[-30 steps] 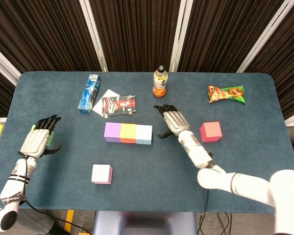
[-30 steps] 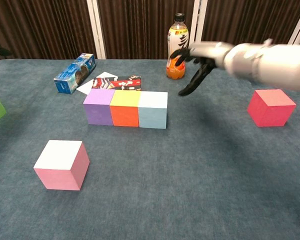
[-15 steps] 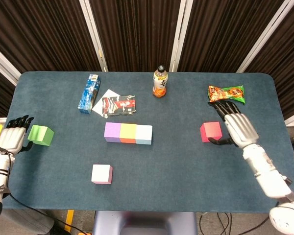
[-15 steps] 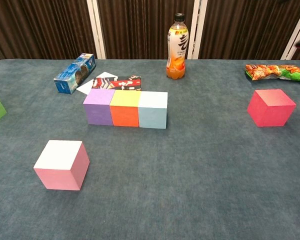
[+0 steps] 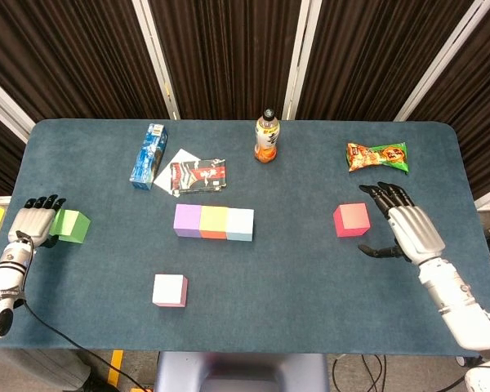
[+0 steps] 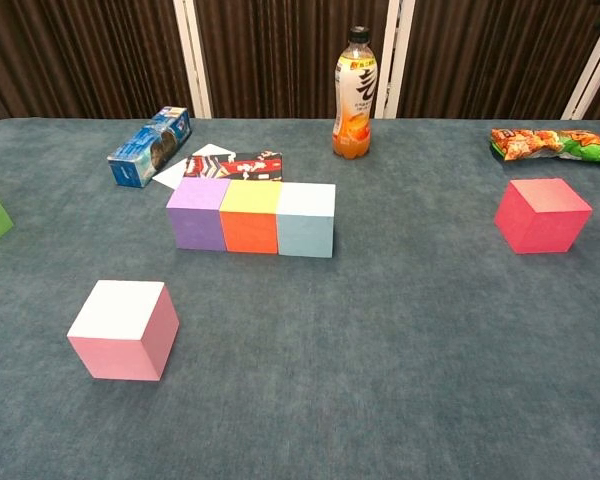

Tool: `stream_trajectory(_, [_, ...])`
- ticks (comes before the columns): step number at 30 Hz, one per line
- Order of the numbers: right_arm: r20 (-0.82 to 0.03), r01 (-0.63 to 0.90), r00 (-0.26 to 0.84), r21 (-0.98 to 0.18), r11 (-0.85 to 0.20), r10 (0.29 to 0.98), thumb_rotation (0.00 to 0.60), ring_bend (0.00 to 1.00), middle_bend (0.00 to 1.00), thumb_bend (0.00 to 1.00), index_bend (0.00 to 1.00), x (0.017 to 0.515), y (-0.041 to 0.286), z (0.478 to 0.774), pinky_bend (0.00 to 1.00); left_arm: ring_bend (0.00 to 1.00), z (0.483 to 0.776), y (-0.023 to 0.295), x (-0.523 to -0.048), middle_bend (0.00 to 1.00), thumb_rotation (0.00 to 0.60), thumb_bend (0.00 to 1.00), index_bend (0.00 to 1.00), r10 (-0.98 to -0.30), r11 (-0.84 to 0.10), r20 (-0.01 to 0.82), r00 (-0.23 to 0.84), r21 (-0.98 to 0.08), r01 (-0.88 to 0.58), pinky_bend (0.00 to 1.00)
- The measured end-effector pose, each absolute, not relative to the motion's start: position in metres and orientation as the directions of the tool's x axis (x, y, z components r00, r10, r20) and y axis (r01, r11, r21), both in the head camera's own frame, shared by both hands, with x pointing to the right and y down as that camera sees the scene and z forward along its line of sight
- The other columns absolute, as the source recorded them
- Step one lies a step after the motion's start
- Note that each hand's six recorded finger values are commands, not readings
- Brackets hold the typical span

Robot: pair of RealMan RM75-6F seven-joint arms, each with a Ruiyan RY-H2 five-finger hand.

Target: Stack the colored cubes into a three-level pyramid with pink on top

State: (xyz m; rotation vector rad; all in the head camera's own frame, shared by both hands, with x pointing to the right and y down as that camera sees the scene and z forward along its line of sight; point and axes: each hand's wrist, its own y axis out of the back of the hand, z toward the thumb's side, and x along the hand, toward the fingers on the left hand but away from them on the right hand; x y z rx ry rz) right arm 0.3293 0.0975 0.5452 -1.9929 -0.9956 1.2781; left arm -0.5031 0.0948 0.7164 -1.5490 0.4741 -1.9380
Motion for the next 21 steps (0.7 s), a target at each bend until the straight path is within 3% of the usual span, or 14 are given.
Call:
stream_trajectory(6, [-0.499, 0.289, 0.246, -0.780, -0.555, 0.831, 0.600, 0.04, 0.21, 0.27, 0.20, 0.334, 0.099, 0.548, 0.12, 0.17, 0.726, 0.090, -0.499, 0.21, 0.600, 0.38, 0.18, -0.630, -0.776, 0.765, -0.131, -0.613, 0.151, 0.13])
stream_trajectory(12, [-0.491, 0.302, 0.221, -0.787, -0.538, 0.843, 0.600, 0.04, 0.21, 0.27, 0.20, 0.341, 0.100, 0.549, 0.12, 0.40, 0.725, 0.083, -0.489, 0.50, 0.600, 0.37, 0.41, -0.652, -0.757, 0.752, -0.099, -0.652, 0.035, 0.21])
stream_trajectory(15, [-0.490, 0.310, 0.210, -0.787, -0.533, 0.846, 0.600, 0.04, 0.21, 0.27, 0.20, 0.345, 0.101, 0.550, 0.12, 0.44, 0.717, 0.077, -0.478, 0.55, 0.600, 0.37, 0.44, -0.676, -0.734, 0.734, -0.063, -0.679, -0.029, 0.23])
stream_trajectory(21, [-0.493, 0.347, 0.187, -0.776, -0.526, 0.850, 0.600, 0.04, 0.21, 0.27, 0.20, 0.355, 0.107, 0.552, 0.12, 0.44, 0.690, 0.068, -0.428, 0.52, 0.600, 0.36, 0.43, -0.709, -0.702, 0.702, 0.064, -0.693, -0.164, 0.27])
